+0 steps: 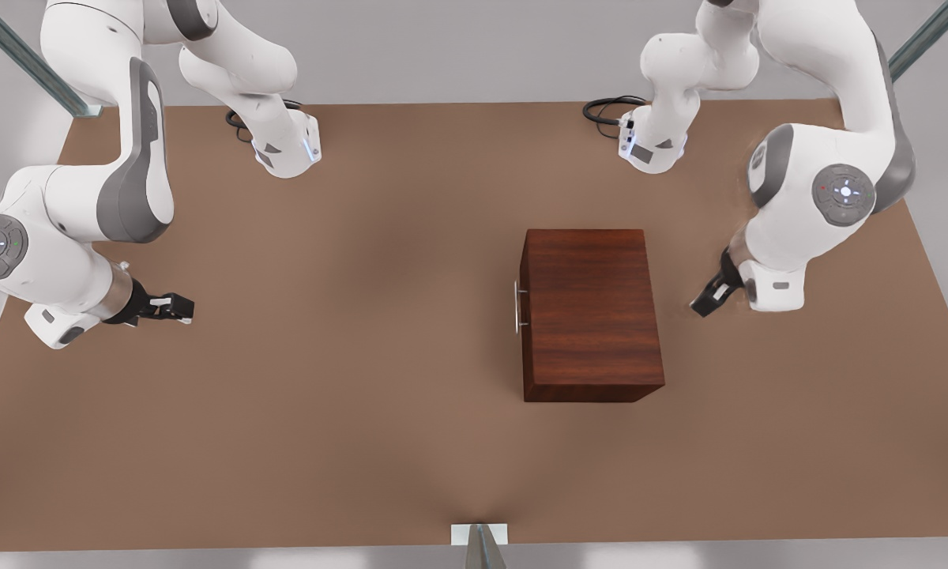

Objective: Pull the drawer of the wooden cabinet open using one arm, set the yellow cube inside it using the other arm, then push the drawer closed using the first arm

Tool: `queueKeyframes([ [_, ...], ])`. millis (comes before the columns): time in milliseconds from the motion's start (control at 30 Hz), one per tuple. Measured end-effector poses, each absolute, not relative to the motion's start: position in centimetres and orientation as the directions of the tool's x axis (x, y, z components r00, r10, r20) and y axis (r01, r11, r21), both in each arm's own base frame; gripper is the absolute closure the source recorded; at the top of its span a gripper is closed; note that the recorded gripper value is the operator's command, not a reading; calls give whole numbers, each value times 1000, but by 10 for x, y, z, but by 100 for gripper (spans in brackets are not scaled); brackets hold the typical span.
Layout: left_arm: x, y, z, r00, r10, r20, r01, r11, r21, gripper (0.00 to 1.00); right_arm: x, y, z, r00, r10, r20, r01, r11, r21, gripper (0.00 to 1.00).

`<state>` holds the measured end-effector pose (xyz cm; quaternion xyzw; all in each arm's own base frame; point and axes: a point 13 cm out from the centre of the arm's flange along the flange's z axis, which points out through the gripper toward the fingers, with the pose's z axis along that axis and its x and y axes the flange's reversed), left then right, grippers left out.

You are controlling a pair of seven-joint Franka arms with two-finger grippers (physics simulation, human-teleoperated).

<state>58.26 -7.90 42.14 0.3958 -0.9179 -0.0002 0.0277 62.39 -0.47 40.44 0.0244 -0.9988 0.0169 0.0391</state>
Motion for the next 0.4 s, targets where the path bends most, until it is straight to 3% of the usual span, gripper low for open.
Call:
queueKeyframes([
  [100, 582, -20, 434, -725, -688, 43, -688, 726, 22, 0, 624, -5, 404, -996, -48, 79, -51, 998, -32, 0],
  [200, 619, -78, 459, -858, -513, 15, -513, 858, -1, 0, 624, -5, 404, -996, -50, 79, -53, 998, -33, 0],
  [400, 608, -112, 457, -957, -279, 75, -278, 960, 29, 0, 624, -6, 404, -996, -50, 79, -53, 998, -33, 0],
])
